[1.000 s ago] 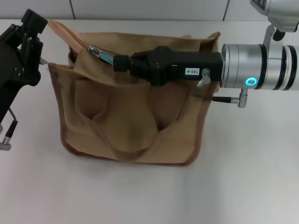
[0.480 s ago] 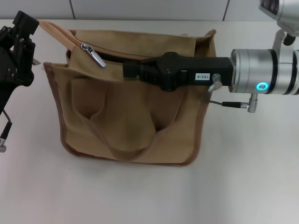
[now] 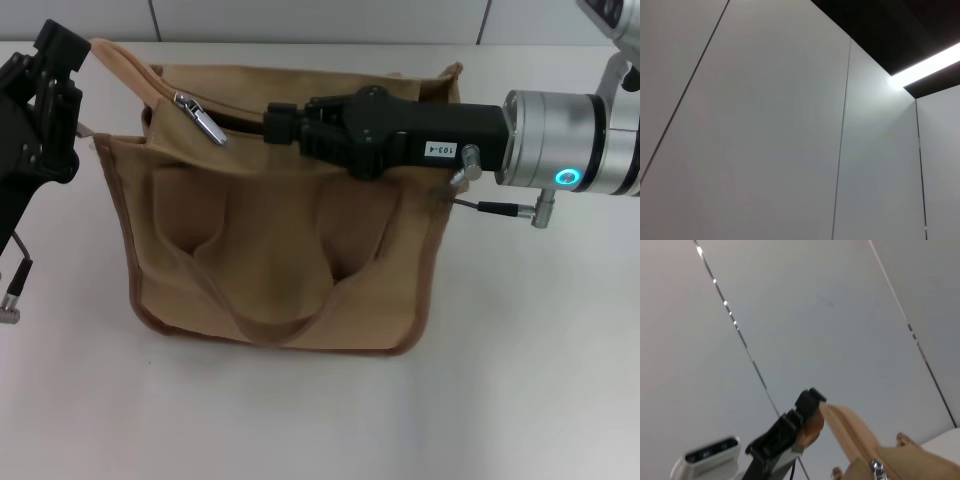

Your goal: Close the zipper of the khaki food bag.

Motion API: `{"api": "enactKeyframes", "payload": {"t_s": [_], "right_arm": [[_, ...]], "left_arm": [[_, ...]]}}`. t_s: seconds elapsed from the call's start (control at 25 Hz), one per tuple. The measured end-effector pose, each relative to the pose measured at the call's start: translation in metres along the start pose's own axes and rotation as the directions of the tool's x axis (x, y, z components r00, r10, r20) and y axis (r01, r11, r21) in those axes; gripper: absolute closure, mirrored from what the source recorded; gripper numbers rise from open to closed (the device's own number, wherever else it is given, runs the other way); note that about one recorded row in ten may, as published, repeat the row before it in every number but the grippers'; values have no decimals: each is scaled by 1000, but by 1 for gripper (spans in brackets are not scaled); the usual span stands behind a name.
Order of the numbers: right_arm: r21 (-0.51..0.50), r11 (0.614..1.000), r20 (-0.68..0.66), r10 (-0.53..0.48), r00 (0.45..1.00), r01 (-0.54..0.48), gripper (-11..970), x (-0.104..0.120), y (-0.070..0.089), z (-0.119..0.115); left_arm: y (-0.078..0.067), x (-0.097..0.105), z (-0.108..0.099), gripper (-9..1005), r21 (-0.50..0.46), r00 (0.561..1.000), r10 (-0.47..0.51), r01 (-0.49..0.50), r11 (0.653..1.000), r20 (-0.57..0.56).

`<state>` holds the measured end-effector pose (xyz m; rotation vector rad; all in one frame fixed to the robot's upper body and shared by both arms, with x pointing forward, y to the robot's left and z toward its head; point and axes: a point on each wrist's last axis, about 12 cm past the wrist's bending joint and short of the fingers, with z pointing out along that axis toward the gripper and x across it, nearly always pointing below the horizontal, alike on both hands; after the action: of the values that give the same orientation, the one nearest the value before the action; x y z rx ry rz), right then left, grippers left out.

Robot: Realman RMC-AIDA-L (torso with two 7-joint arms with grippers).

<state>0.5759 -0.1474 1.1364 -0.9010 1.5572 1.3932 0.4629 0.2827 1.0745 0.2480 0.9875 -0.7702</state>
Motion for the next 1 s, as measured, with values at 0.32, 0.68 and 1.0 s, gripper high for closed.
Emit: {"api": "enactKeyframes", "payload": {"t_s": [0.32, 0.68, 1.0], "right_arm": [[-5, 999, -46, -40, 998, 40, 752, -1, 0, 2], [18, 998, -45, -66, 997, 67, 378, -6, -4, 6], [3, 997, -49, -80, 996, 80, 327, -12, -3, 11]], "left_arm": [[-1, 3, 23, 936, 56, 998, -44, 41, 998, 44], [-1, 4, 47, 937, 117, 995, -69, 60, 991, 67], [-1, 6, 59, 937, 139, 994, -73, 62, 988, 76]]}}
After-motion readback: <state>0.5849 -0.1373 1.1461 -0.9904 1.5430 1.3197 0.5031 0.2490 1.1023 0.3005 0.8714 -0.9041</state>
